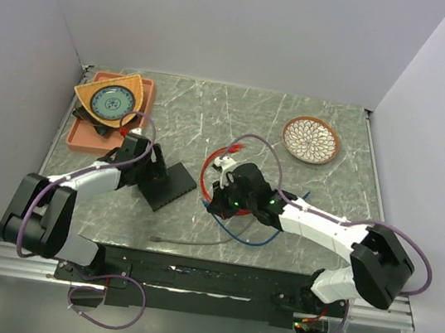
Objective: Insert the plug into the switch port
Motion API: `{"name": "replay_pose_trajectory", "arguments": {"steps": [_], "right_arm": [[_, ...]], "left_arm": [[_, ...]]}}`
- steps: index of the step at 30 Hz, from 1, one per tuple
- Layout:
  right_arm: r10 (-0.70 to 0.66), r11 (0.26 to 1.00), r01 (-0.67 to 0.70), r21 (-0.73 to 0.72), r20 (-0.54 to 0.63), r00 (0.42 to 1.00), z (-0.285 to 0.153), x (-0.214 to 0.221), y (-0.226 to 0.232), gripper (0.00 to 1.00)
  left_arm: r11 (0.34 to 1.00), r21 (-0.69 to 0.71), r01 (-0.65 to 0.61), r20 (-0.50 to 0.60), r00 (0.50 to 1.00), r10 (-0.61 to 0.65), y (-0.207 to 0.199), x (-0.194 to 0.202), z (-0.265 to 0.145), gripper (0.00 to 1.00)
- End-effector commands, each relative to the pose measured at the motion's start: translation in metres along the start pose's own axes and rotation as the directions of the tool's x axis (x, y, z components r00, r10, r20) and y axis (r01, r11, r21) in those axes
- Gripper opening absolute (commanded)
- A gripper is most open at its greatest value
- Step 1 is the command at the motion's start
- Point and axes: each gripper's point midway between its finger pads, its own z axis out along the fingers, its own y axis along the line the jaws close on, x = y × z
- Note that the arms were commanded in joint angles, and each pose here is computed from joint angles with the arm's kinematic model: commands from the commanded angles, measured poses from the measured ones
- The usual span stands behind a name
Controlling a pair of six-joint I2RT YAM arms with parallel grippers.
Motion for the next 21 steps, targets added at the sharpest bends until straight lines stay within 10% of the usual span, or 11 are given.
{"name": "replay_pose_trajectory", "arguments": {"steps": [1, 21], "right_arm": [[-0.006, 1.0, 0.006, -0.012, 0.018, 1.0, 0.011, -0.019, 0.009, 0.0], [-0.108, 0.992, 0.112, 0.057, -0.065, 0.992, 0.041, -0.006, 0.021, 0.0]], "left_arm": [[0.994, 0.099, 0.039, 0.0, 0.999, -0.04, -0.014, 0.005, -0.01, 0.91], [0.985, 0.173, 0.012, -0.019, 1.0, -0.009, -0.03, 0.003, -0.02, 0.88]]}}
